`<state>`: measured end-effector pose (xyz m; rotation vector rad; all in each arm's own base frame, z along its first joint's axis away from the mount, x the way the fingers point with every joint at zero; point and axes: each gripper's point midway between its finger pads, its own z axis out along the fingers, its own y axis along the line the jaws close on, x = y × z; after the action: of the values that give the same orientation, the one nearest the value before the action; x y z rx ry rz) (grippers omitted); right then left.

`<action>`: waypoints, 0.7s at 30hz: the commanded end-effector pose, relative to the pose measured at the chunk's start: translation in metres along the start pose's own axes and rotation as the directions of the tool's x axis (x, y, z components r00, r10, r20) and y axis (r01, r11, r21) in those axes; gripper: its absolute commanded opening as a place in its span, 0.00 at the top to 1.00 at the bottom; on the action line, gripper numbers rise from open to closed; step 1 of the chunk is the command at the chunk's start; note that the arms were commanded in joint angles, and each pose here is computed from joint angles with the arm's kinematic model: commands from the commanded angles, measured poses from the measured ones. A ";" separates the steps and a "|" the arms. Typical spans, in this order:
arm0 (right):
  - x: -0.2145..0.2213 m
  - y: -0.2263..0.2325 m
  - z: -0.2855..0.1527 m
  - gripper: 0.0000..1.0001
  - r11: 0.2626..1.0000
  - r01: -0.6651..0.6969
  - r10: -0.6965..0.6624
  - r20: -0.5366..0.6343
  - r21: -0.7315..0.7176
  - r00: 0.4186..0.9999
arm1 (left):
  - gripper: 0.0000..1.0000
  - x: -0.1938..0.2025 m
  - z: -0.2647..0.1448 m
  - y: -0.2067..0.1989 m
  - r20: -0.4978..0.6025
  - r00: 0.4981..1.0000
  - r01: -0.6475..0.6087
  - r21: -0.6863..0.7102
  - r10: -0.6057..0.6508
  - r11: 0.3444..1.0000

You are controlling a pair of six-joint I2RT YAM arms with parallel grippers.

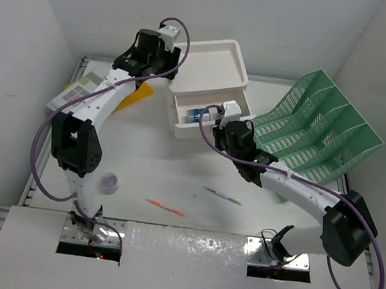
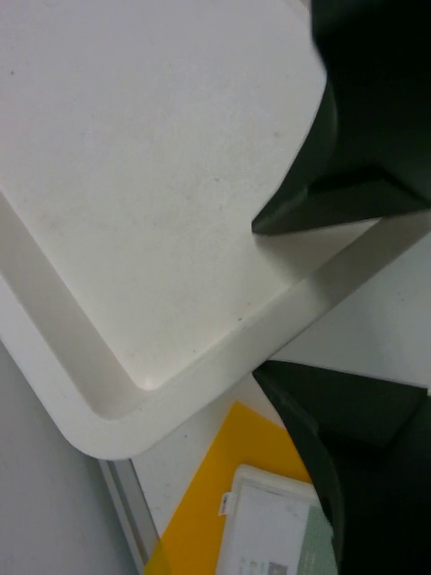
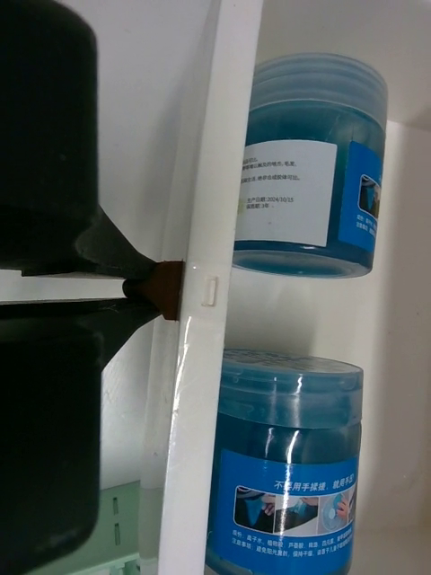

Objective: Organize the desk

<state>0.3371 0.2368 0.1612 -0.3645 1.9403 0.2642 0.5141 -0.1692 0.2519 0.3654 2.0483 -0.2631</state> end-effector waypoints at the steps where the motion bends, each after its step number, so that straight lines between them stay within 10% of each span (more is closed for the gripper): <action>1: -0.076 -0.003 0.006 1.00 0.998 -0.067 0.061 0.237 0.016 0.970 | 0.55 0.021 0.011 -0.008 -0.052 0.999 -0.009 0.032 0.011 0.999; 9: -0.107 -0.002 0.010 1.00 0.999 -0.021 0.009 0.289 0.036 0.957 | 0.99 0.033 0.019 -0.009 -0.098 0.995 0.009 0.039 -0.005 0.999; 21: -0.135 -0.002 0.066 1.00 0.996 -0.033 0.006 0.313 0.081 0.950 | 1.00 0.029 0.016 -0.028 -0.101 0.994 0.040 0.099 -0.029 0.994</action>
<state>0.4079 0.2695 0.1836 -0.3925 1.8576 0.1730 0.5297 -0.1628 0.2519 0.2940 2.0332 -0.2426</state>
